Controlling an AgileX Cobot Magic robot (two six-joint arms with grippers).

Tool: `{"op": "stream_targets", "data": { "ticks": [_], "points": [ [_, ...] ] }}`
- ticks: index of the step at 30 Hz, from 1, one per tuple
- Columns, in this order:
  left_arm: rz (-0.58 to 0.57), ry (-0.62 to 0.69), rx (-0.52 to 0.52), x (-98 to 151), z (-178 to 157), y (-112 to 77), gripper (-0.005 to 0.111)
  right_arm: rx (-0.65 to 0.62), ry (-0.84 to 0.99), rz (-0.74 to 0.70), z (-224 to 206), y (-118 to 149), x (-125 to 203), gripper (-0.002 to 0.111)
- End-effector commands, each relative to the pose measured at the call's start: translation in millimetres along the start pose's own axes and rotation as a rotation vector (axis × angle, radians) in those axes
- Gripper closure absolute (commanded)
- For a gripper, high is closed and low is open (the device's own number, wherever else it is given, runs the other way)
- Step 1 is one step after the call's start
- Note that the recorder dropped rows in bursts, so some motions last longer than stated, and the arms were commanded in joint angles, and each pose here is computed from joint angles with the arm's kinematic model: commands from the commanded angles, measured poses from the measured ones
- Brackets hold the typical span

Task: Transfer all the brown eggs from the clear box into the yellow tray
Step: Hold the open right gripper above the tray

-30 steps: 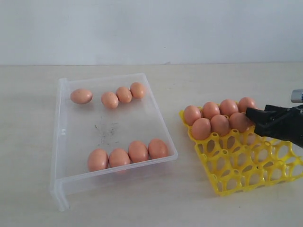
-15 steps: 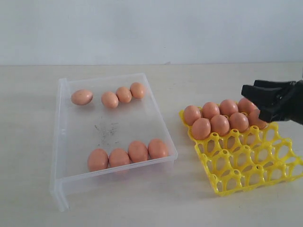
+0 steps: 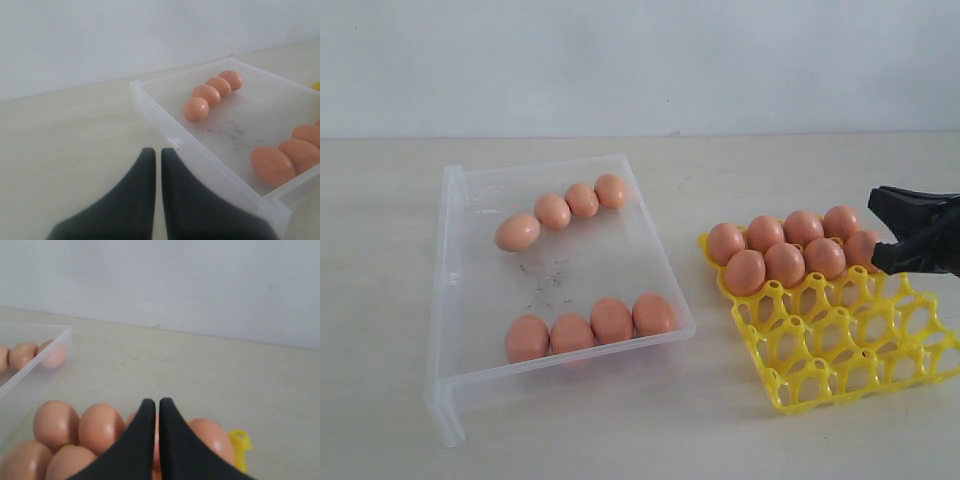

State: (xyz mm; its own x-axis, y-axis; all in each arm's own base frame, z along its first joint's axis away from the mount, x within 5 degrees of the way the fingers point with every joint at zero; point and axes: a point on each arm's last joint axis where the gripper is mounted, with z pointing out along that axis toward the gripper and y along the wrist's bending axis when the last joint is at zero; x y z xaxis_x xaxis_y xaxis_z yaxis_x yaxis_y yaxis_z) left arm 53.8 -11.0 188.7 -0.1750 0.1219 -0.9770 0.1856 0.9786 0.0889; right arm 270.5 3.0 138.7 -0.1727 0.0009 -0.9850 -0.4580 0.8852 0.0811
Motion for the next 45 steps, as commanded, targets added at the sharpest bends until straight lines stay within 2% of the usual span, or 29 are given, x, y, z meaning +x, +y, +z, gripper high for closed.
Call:
{"op": "stream_targets", "data": {
  "ticks": [1, 36, 45],
  "points": [
    [0.003, -0.002, 0.005, 1, 0, -0.3, 0.103, -0.034, -0.012, -0.029, 3, 9, -2, 0.108],
    [0.003, -0.002, 0.005, 1, 0, -0.3, 0.103, -0.017, -0.018, -0.044, 4, 8, -3, 0.108],
    [0.003, -0.002, 0.005, 1, 0, -0.3, 0.103, -0.031, 0.064, -0.035, 5, 8, 9, 0.108]
  ]
}}
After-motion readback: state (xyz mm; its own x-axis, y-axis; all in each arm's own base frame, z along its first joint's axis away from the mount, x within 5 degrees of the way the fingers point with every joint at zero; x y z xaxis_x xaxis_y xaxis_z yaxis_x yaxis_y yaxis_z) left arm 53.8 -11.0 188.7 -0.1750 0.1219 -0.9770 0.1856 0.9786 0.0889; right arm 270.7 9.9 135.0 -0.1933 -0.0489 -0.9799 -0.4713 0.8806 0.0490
